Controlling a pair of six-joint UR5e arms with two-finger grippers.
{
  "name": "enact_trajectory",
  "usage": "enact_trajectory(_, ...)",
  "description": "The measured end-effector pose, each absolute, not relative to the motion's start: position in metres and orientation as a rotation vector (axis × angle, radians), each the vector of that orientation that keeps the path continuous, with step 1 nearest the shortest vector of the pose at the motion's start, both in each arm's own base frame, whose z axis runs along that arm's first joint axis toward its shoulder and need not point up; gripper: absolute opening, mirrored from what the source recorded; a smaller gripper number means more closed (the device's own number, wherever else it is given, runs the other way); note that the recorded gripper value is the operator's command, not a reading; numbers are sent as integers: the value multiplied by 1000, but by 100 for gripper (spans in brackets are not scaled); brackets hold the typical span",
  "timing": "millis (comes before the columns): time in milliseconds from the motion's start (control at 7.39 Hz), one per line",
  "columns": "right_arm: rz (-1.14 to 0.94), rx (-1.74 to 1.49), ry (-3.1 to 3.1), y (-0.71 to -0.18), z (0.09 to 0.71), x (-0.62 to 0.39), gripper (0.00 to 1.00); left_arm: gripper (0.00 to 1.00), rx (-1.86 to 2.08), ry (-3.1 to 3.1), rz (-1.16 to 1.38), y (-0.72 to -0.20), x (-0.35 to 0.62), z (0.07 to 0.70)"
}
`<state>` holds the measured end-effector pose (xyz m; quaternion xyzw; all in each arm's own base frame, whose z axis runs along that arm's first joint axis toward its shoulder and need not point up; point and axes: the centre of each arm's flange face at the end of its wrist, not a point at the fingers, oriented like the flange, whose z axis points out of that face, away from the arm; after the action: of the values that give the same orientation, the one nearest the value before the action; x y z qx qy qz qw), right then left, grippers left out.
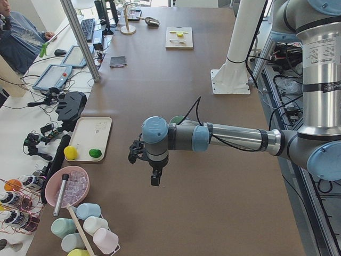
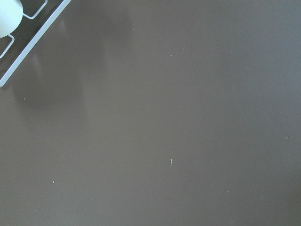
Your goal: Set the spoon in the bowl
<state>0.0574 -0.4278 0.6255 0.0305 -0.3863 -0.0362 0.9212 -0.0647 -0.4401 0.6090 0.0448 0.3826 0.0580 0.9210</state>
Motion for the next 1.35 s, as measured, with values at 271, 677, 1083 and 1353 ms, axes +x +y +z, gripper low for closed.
enact_trajectory(271, -87, 76, -792, -431, 621, 57, 100, 99, 124, 834, 107, -442, -61, 590)
enact_trajectory(677, -101, 89, -826, -434, 612, 51, 100, 97, 172, 879, 109, -444, -45, 556)
enact_trajectory(1083, -153, 163, -852, -432, 612, 41, 100, 97, 128, 936, 92, -446, 56, 508)
enact_trajectory(1353, -163, 176, -855, -429, 614, 39, 100, 98, 126, 914, 161, -436, 120, 501)
